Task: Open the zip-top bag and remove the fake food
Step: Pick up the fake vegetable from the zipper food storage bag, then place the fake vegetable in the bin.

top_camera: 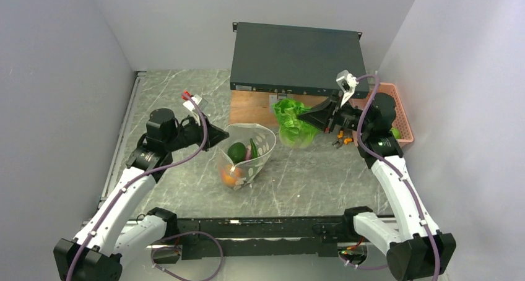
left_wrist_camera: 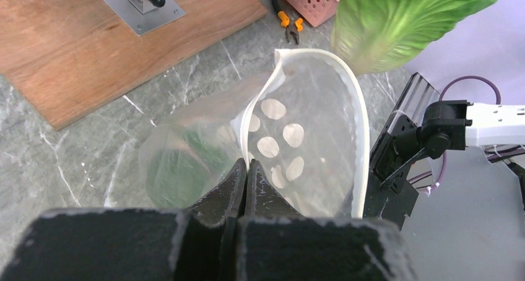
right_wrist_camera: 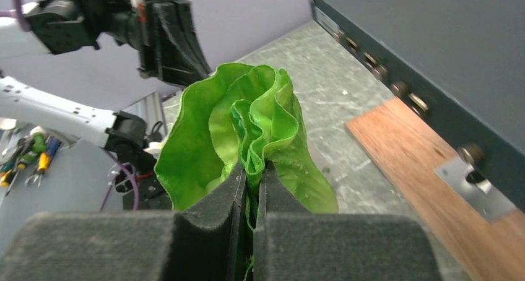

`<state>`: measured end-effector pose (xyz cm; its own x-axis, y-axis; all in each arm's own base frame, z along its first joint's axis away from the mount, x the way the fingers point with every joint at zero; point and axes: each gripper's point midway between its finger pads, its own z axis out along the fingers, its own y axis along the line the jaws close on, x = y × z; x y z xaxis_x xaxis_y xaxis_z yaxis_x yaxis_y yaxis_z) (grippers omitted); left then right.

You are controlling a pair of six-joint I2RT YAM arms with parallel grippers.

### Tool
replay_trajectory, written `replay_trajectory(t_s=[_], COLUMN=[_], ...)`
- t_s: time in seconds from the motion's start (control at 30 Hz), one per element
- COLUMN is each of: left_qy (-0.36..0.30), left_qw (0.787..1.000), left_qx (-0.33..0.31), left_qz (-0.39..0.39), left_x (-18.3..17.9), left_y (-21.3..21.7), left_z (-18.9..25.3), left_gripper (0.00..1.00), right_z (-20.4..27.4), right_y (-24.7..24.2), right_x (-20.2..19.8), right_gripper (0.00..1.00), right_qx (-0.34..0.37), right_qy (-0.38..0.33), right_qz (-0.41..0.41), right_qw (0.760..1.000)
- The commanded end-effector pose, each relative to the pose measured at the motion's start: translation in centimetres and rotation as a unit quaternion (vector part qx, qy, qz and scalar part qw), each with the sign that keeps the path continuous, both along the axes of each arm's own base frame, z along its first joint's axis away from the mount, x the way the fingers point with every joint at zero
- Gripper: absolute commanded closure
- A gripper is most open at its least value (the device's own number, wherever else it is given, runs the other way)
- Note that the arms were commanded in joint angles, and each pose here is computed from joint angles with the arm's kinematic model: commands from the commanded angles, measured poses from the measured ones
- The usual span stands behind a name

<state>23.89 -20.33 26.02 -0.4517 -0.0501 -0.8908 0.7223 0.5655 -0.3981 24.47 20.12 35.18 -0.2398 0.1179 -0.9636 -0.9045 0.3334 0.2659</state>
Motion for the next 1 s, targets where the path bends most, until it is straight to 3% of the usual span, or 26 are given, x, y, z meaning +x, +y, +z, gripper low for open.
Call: replay_trajectory(t_s=[0.0, 0.5, 0.97], left_qy=[-0.053, -0.058, -0.063], left_qw=[0.999, 0.998, 0.998], left_qx=[-0.011, -0.015, -0.011], left_qz=[0.009, 0.014, 0.021], left_x=[0.7, 1.4, 2.0], left_y=[0.3, 0.6, 1.4], left_z=[1.9, 1.5, 0.9], left_gripper=[1.0, 1.0, 1.0], right_z=[-1.1, -8.1, -12.7], right_y=[-2.2, -9.8, -16.9], right_x=[0.5, 2.3, 3.9], right_gripper=[1.0, 1.0, 1.0], right_qx=[-0.013, -0.015, 0.018], right_qy=[0.005, 0.12, 0.224], right_qz=[-0.054, -0.213, -0.368], right_qw=[0.998, 0.969, 0.902])
